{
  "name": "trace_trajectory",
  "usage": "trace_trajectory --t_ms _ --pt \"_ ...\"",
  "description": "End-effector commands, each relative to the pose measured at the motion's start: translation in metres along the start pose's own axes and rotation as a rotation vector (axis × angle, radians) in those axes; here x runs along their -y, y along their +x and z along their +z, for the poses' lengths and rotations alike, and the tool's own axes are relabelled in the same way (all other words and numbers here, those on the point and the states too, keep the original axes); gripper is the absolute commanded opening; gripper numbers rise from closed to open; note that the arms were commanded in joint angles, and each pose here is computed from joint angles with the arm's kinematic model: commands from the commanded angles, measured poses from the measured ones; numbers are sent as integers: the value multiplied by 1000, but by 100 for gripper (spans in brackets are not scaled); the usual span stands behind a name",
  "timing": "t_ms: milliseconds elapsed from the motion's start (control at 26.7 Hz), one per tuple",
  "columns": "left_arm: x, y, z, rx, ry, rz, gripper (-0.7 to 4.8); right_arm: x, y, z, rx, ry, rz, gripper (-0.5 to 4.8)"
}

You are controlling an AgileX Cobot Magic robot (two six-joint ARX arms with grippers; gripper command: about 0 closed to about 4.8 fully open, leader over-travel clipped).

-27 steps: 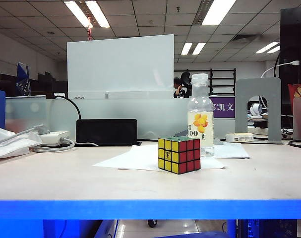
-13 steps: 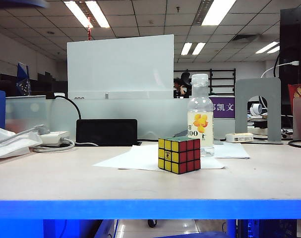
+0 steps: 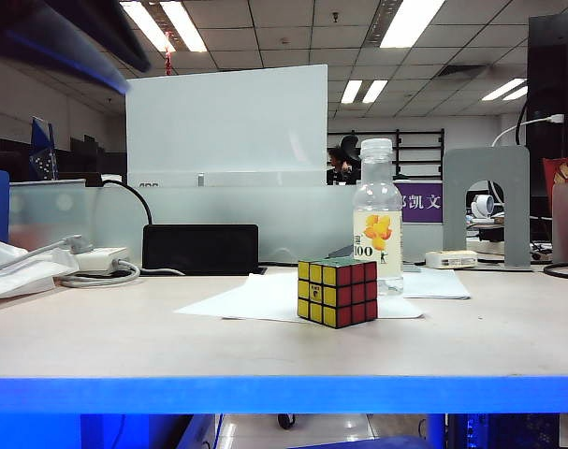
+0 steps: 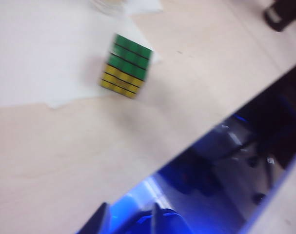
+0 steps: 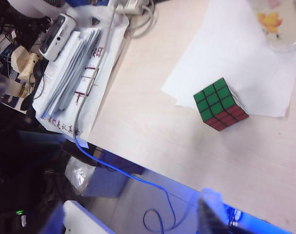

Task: Rotate the Rubik's Cube so that the bottom side is facing up.

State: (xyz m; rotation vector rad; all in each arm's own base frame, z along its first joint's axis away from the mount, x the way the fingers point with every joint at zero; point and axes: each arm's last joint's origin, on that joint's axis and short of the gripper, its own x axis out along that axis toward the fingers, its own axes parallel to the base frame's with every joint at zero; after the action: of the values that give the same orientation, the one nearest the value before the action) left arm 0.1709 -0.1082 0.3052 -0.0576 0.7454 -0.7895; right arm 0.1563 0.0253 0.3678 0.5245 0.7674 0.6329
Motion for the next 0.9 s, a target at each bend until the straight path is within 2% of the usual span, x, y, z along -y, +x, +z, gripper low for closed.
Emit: trace_trajectory --t_ms 37,75,224,374,486,524,636,673,898 --pt "2 -8 8 34 70 66 134 8 10 6 -21 -9 -43 332" --pt "2 -9 9 34 83 64 149 11 13 8 -24 -21 -58 332" --pt "3 -10 10 34 85 63 273 19 38 15 -80 -53 -97 333" --pt "2 -9 10 28 71 66 274 23 70 19 -151 -125 -98 333" --pt "2 -9 9 18 67 76 274 19 102 19 -216 -231 -114 339" --pt "2 -9 8 10 64 81 274 18 109 19 -235 -271 -135 350" --pt "1 -8 4 -30 45 86 274 12 134 21 -307 -382 -178 438" --pt "0 -7 3 -47 39 92 275 8 144 22 -334 -397 -179 446" --pt "-1 -8 -4 -112 19 114 274 2 189 36 -440 -451 -235 445"
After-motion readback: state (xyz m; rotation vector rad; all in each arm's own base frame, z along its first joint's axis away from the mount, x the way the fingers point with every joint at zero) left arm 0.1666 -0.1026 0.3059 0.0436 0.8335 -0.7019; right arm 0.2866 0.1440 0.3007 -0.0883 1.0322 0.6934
